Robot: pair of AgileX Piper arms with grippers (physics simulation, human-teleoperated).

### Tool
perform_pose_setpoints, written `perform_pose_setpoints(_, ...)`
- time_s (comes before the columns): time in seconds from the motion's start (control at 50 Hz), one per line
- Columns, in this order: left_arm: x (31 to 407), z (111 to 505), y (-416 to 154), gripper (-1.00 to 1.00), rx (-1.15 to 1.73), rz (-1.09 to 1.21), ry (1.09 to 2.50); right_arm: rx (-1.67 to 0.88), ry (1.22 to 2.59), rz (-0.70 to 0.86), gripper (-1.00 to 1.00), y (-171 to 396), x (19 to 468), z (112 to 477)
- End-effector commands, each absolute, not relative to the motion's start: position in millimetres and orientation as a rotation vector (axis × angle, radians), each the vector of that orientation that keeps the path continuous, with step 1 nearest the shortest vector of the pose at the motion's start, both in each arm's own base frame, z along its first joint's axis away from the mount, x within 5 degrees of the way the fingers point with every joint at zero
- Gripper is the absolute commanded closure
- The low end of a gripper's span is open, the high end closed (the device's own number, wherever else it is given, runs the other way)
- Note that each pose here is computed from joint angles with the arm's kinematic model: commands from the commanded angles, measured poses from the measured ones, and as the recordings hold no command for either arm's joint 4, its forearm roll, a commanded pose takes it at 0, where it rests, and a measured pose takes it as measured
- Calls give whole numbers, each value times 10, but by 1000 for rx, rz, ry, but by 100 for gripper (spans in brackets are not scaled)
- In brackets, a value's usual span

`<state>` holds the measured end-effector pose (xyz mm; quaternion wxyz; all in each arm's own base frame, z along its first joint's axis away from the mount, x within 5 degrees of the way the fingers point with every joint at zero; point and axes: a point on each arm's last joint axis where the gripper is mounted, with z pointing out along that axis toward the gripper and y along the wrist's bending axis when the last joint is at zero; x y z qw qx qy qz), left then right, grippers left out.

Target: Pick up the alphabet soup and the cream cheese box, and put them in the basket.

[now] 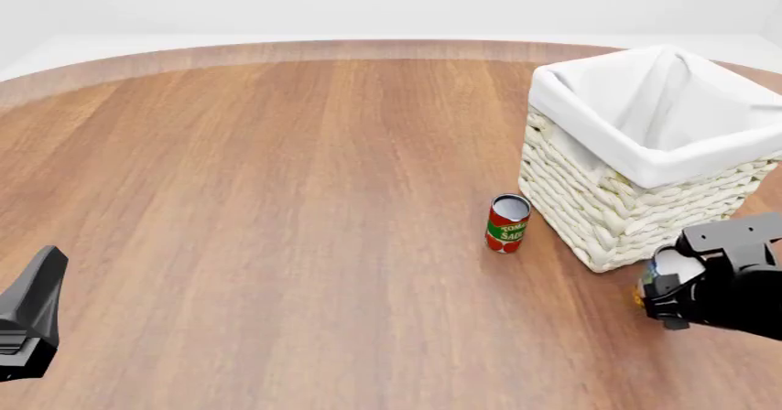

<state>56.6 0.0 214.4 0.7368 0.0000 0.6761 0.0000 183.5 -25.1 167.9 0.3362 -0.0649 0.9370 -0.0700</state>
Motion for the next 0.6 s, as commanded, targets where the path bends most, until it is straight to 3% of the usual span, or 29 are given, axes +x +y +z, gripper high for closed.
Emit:
perform_pose_setpoints(0.02,566,2144,0,-100,0,0,1485,-155,2414,-179,100,-227,1726,1873)
perform_pose_setpoints(0.6,566,2144,0,-100,0,0,1485,-220,2429,-207,100,-205,1460,2201)
